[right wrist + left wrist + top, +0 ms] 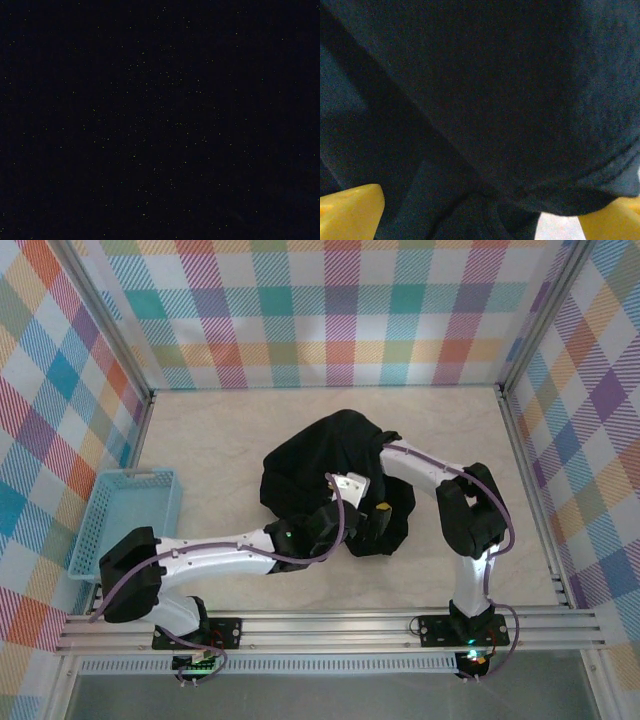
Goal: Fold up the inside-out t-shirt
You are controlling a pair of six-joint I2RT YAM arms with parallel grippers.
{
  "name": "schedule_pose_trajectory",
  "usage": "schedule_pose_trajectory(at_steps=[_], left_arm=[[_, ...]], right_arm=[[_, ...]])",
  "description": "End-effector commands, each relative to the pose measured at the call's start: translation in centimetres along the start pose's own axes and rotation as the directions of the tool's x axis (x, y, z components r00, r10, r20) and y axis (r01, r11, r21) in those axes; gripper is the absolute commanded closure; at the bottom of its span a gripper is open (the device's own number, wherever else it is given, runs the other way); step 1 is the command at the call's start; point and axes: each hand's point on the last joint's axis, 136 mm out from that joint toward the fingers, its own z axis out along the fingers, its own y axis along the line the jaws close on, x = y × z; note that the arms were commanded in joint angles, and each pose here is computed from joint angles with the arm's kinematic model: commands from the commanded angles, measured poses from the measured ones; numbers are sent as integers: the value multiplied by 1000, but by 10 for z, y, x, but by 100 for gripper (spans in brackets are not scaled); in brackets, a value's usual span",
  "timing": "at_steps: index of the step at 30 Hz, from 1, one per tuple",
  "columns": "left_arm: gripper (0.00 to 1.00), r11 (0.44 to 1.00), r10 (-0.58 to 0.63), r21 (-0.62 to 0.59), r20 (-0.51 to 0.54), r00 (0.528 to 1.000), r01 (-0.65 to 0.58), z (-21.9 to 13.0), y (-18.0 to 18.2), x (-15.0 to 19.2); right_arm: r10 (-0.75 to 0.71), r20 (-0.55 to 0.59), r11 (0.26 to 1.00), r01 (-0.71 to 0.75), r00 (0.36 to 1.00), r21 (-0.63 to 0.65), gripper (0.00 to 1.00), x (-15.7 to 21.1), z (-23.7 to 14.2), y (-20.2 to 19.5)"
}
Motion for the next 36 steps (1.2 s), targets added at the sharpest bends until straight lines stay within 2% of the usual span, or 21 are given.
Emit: schedule_pose_trajectory(at_steps=[1,3,4,5,6,10,14,16,19,22,24,29,33,36], left_arm=[[17,991,-73,-102,87,994,82,0,18,-26],[34,982,-94,-157,105,990,110,-4,36,-32],[47,977,-98,-181,107,989,117,-5,44,-34],[65,966,-111,-220,112,987,134,-8,58,-38],[79,960,-124,-236,118,985,149,-12,67,-42],[97,935,-169,-283,173,970,213,-36,107,-62],[100,874,-280,-363,164,946,322,-50,168,-72],[100,835,-317,-427,145,937,348,-49,203,-75],[100,769,-365,-554,30,930,320,-37,247,-55],[100,716,-448,-630,-85,890,300,-16,279,-24],[100,684,-465,-687,-152,872,246,-4,296,1],[100,614,-521,-784,-316,793,90,19,324,58],[100,608,-549,-793,-398,735,25,36,327,85],[100,608,-560,-794,-417,716,13,43,327,93]], right_arm=[[17,1,999,-17,1000,44,100,5,2,-11],[7,12,997,-8,1000,71,100,5,3,-18],[1,15,997,-2,1000,83,100,5,3,-21],[-7,18,995,5,1000,95,100,5,4,-25],[-17,19,995,15,1000,103,100,7,5,-27],[-51,9,990,50,999,133,100,14,10,-43],[-124,-10,989,124,992,77,100,29,14,-47],[-166,-17,986,166,986,-5,100,39,14,-42],[-212,-27,971,207,977,-122,100,55,7,-34],[-249,-17,953,242,968,-183,100,65,-5,-26],[-253,15,944,250,967,-215,100,66,-16,-22],[-256,118,906,281,959,-317,100,55,-56,-3],[-306,150,812,340,940,-474,100,61,-89,26],[-295,152,808,331,943,-488,100,62,-94,26]])
